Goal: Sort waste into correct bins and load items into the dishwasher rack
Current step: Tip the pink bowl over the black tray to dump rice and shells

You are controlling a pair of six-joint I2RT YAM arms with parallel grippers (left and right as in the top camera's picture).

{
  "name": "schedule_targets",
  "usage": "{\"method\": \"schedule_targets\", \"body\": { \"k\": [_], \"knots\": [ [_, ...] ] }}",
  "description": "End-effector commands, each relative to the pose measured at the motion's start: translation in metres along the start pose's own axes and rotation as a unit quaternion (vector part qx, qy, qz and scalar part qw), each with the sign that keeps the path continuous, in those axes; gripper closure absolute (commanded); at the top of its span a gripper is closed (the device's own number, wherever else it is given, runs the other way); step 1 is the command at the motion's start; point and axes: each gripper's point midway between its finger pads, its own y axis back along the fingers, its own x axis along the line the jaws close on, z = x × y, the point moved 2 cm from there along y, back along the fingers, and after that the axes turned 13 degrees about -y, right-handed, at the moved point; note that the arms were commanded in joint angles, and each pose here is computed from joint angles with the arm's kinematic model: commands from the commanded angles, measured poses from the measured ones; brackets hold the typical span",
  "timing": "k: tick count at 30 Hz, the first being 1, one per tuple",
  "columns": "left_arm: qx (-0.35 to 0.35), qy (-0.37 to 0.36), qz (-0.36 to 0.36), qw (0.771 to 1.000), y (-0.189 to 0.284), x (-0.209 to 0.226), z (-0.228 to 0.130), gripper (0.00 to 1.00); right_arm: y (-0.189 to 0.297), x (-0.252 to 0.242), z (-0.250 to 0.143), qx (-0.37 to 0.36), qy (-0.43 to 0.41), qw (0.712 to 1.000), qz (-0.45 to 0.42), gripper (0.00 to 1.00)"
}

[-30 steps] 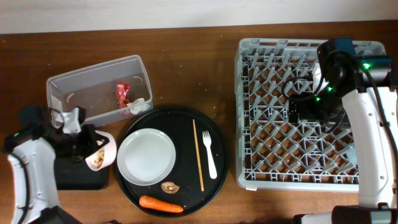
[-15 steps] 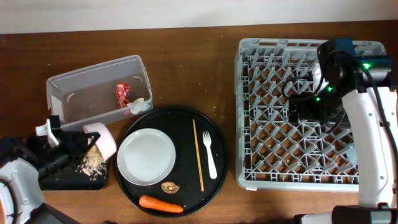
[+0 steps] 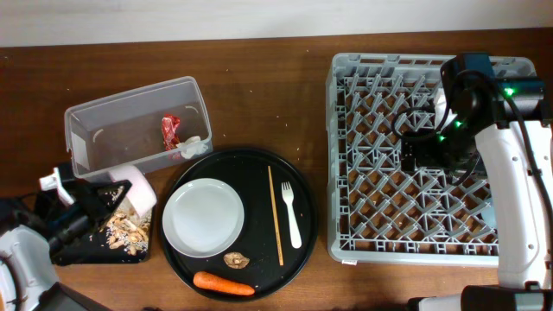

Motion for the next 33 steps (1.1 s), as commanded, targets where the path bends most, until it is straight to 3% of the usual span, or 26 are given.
{"method": "schedule_targets", "body": {
  "k": [1,11,15,16,18,19,20,23,33],
  "knots": [
    [-0.029,-0.011,-0.005,1.000,0.010,-0.002,0.006,1.00,0.003,-0.005,-0.001,-0.007,-0.003,1.000,-0.006,0.05],
    [-0.043,-0.006,0.004,0.999,0.018,0.003,0.009,1.00,0.003,-0.005,-0.001,-0.007,-0.003,1.000,-0.006,0.05],
    [-0.073,0.022,-0.056,0.996,0.022,-0.017,0.013,1.00,0.003,-0.005,-0.001,-0.007,-0.001,1.000,-0.006,0.05],
    [-0.087,-0.009,-0.059,0.994,0.025,-0.017,0.017,1.00,0.003,-0.005,-0.001,-0.007,0.000,1.000,-0.006,0.05],
    [-0.060,0.008,0.020,0.998,0.027,0.014,0.013,1.00,0.003,-0.005,-0.001,-0.007,0.000,1.000,-0.006,0.05],
    [-0.043,0.055,0.063,0.996,0.029,0.030,0.008,0.99,0.003,-0.005,-0.001,-0.007,0.000,1.000,-0.006,0.05],
    [-0.048,0.066,0.051,0.995,0.029,0.027,0.008,1.00,0.003,-0.005,-0.001,-0.007,0.000,1.000,-0.006,0.05],
    [-0.099,-0.010,-0.035,0.994,0.032,0.000,0.024,0.99,0.003,-0.005,-0.001,-0.007,0.000,1.000,-0.006,0.05],
    [-0.106,-0.003,-0.034,0.994,0.035,0.002,0.025,1.00,0.003,-0.005,-0.001,-0.007,0.000,1.000,-0.006,0.05]
  ]
}}
